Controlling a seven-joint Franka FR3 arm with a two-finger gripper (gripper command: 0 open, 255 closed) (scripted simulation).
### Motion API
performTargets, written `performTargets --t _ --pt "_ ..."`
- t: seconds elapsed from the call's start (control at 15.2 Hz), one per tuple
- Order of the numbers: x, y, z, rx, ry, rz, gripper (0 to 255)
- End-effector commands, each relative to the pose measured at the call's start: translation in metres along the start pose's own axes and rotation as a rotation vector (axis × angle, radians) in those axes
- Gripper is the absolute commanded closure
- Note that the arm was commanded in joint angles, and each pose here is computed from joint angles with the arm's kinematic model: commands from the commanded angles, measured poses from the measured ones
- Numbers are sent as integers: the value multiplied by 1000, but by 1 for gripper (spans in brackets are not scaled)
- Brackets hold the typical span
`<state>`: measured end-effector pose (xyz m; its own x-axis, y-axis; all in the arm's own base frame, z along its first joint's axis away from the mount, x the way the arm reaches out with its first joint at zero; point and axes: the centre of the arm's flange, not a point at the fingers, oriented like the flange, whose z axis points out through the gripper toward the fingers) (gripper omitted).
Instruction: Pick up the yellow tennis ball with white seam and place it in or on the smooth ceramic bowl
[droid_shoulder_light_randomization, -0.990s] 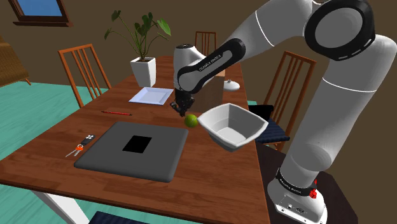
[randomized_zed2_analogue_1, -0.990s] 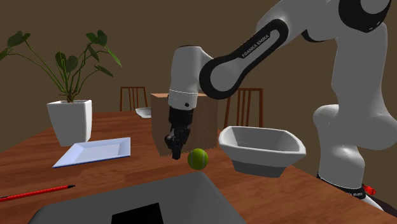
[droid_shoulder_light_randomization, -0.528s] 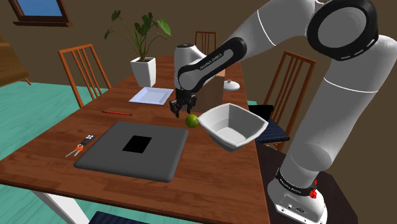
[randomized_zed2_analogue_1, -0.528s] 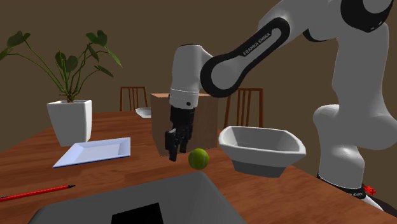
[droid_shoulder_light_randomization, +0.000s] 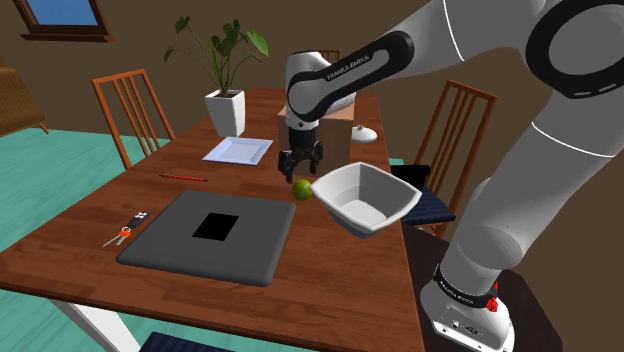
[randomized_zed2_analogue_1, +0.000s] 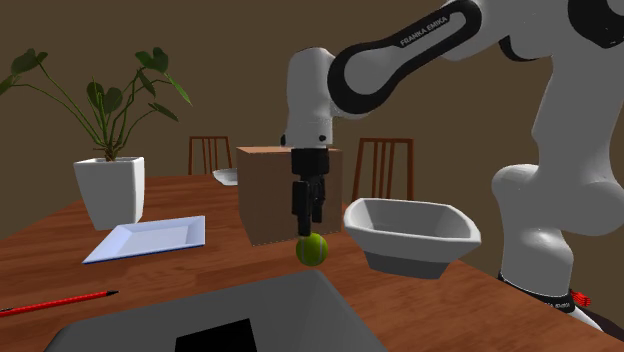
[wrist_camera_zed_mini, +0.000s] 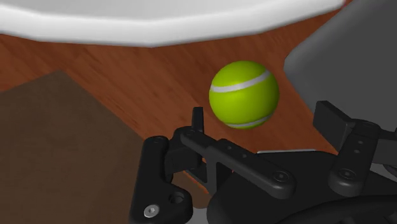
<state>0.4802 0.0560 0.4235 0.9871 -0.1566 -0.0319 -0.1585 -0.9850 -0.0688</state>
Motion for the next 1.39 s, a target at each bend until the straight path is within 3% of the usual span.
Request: performTargets --t 0.0,0.33,0.79,0.86,1.32 --pt "-1 1 8 3 -8 -6 0" --pt "-1 1 32 3 -8 -6 0" --pt "-1 1 32 3 -8 -6 0" --pt "-1 1 32 3 -8 -6 255" --pt "-1 1 32 3 -8 -6 255"
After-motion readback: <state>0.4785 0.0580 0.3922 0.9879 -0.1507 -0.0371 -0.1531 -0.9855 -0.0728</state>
